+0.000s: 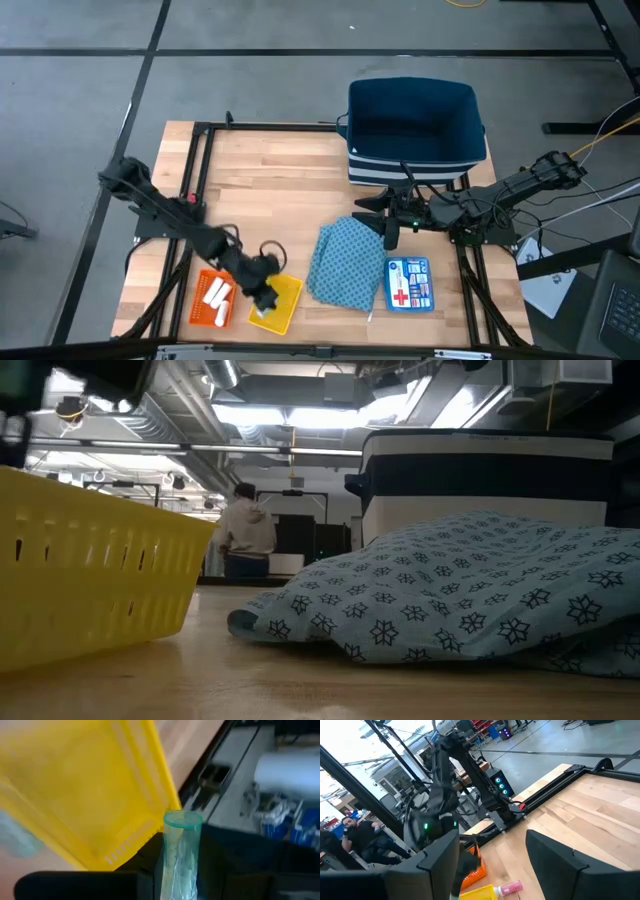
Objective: Pick & Place Medicine items
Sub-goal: Put the left green medicine bottle into the yellow bin, then put the red medicine bottle into the yellow bin
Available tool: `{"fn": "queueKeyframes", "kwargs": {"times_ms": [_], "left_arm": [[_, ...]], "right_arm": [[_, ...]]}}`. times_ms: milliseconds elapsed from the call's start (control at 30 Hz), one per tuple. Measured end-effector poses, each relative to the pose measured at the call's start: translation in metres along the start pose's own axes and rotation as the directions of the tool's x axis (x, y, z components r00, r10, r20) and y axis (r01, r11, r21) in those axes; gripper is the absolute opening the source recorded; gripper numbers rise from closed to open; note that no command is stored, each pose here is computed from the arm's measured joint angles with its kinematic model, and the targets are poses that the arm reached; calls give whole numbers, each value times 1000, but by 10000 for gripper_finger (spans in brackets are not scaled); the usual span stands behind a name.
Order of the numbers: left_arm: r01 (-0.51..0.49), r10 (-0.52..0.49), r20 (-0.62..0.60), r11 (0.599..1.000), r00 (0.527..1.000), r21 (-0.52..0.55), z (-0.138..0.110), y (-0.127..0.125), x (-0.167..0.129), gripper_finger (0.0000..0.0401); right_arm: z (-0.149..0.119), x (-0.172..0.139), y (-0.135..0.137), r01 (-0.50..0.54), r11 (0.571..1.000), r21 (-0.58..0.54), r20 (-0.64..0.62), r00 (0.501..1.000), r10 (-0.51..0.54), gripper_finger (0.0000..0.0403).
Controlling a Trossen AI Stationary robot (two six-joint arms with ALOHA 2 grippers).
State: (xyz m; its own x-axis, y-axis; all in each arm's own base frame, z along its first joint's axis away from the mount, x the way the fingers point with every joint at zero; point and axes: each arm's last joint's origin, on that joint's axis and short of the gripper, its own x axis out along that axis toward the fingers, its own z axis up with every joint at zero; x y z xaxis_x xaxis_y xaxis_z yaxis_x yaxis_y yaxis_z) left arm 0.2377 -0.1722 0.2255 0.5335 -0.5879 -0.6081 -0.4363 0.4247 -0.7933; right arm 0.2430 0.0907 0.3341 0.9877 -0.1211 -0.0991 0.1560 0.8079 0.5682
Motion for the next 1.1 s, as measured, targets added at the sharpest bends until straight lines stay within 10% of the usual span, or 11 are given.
{"fn": "queueKeyframes", "kwargs": {"times_ms": [433, 1100], "left_arm": [[6, -5, 23, 999, 1000, -52, 14, 9, 32, 159], [83, -63, 241, 994, 969, -77, 45, -4, -37, 238]], "right_arm": [[-1, 0, 0, -10, 1000, 2, -20, 1000, 10, 231], [-2, 0, 0, -14, 1000, -2, -30, 999, 14, 231]]}}
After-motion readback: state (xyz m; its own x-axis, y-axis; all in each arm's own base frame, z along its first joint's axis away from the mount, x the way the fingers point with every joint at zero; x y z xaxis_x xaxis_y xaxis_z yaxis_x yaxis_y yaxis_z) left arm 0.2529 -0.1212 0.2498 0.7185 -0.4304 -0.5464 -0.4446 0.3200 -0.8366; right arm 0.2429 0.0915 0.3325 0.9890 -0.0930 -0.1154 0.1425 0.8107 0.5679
